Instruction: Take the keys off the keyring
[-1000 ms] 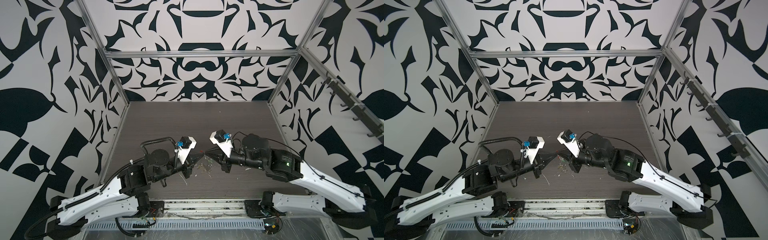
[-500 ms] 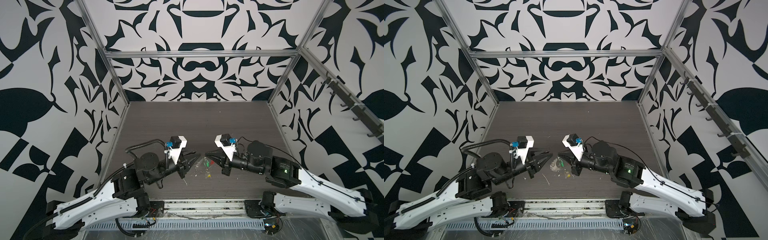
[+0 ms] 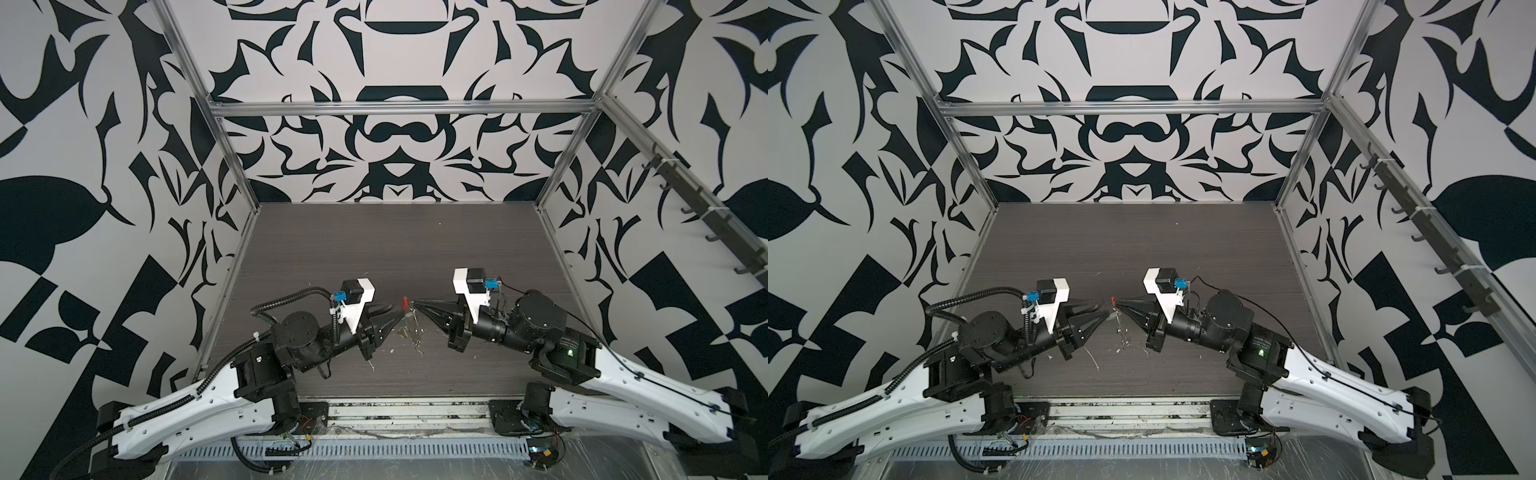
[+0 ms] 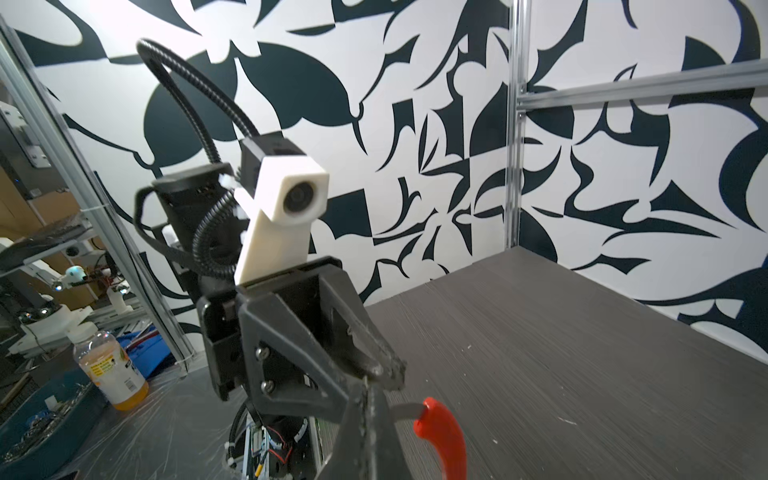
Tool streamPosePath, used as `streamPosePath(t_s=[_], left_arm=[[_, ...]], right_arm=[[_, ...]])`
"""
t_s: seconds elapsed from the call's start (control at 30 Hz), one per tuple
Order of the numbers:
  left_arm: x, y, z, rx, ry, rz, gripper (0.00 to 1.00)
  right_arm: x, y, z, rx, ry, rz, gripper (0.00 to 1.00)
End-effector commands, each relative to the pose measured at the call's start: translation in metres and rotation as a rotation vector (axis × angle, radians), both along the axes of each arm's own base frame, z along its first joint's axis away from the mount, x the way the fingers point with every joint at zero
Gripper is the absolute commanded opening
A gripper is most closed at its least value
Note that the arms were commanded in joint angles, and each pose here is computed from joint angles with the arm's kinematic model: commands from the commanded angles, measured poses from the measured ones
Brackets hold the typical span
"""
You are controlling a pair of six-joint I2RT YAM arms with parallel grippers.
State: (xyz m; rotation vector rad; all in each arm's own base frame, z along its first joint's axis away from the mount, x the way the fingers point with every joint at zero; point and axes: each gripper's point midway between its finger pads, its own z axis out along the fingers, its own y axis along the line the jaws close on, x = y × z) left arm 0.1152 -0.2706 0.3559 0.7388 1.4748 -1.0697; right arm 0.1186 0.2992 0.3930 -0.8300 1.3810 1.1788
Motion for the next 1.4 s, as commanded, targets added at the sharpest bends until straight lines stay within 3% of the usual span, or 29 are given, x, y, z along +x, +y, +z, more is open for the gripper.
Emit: streamPosePath(t_s=[0.0, 0.37, 0.6, 0.87, 1.23, 1.37], left_arm=[[-0.009, 0.002, 0.019, -0.074, -0.049, -0.043, 0.34], [-0.012, 0.004, 0.032, -0.122, -0.099, -0.057, 0.34], [-0.011, 0.0, 0.031, -0.106, -0.099, -0.055, 0.26], [-0.006, 0.004, 0.026, -0.106, -0.081, -0.022, 0.28], [-0.013, -0.003, 0.029, -0.115, -0.082, -0.076, 0.2], [-0.016, -0.004, 0.032, -0.124, -0.086, -0.095, 0.12]], right_arm=[[-0.007, -0.005, 0.037, 0.141, -0.045, 0.035, 0.0], [-0.008, 0.01, 0.027, 0.157, 0.003, 0.087, 0.0], [-0.006, 0.014, 0.02, 0.175, 0.032, 0.098, 0.0], [-0.011, 0.003, 0.03, 0.216, 0.013, 0.093, 0.0], [-0.011, 0.004, 0.031, 0.226, 0.014, 0.1, 0.0], [-0.01, 0.007, 0.029, 0.224, 0.018, 0.101, 0.0]])
